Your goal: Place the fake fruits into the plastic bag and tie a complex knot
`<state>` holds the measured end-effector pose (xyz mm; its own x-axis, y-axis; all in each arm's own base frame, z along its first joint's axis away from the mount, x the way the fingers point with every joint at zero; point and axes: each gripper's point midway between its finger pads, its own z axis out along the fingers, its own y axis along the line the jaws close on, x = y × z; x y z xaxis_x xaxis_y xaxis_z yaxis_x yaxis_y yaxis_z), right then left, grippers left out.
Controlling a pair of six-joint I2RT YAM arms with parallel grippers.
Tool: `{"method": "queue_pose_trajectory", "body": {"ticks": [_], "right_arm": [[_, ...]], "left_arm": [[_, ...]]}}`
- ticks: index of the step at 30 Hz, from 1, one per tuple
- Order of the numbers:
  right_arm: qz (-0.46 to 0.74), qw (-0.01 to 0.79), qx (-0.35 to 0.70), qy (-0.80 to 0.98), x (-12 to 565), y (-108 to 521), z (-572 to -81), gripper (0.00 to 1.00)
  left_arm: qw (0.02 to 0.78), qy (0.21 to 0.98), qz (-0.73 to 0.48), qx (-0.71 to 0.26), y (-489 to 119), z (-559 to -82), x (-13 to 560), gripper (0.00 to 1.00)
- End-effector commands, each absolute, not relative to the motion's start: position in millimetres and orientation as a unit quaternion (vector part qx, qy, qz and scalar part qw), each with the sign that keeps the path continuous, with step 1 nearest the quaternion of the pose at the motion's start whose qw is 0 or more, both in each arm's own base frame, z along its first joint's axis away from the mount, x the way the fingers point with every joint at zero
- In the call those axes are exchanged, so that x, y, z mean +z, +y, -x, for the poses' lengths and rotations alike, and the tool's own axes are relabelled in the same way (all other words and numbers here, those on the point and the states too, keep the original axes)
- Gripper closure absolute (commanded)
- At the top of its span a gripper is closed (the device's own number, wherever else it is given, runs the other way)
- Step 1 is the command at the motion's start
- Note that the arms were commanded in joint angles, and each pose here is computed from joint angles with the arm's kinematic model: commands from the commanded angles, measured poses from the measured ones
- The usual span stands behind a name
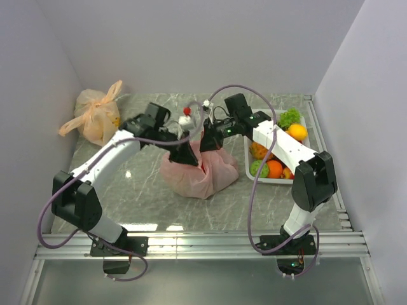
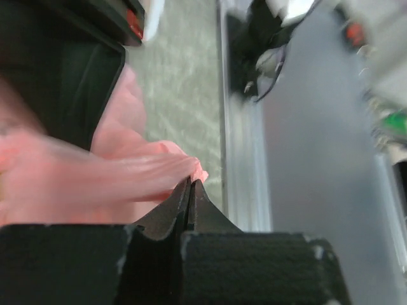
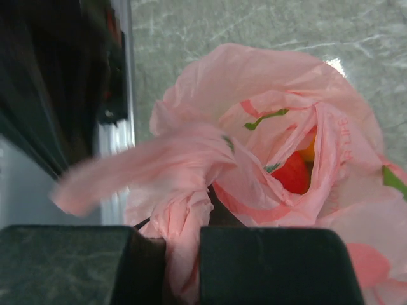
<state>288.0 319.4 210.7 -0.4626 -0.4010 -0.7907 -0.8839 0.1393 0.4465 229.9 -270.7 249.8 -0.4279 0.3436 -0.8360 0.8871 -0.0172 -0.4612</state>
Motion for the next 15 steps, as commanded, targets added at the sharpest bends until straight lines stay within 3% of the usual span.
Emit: {"method": "queue_pose_trajectory", "body": {"ticks": [1, 7, 10, 15], "right_arm": [[0.359, 0.258, 0.52, 0.731, 240.5, 325.7, -295.3, 1.0], [0.234, 0.26, 0.538, 0.767, 249.3, 314.5, -304.9, 1.0], [0.199, 0.253, 0.55, 0.77, 254.1, 312.4, -299.7, 1.0], [0.144, 0.274, 0.567, 0.763, 258.2, 313.8, -301.3, 1.0]], "left_arm": [[0.294, 0.694, -0.504, -0.422, -273.1, -238.2, 201.0, 1.0], [0.3, 0.779, -0.424, -0.351, -278.8, -255.8, 156.5, 1.0], [0.333, 0.836, -0.321, -0.295, -269.5, -283.6, 136.9, 0.99], [0.343, 0.876, -0.182, -0.285, -275.8, -313.8, 132.9, 1.0]]}}
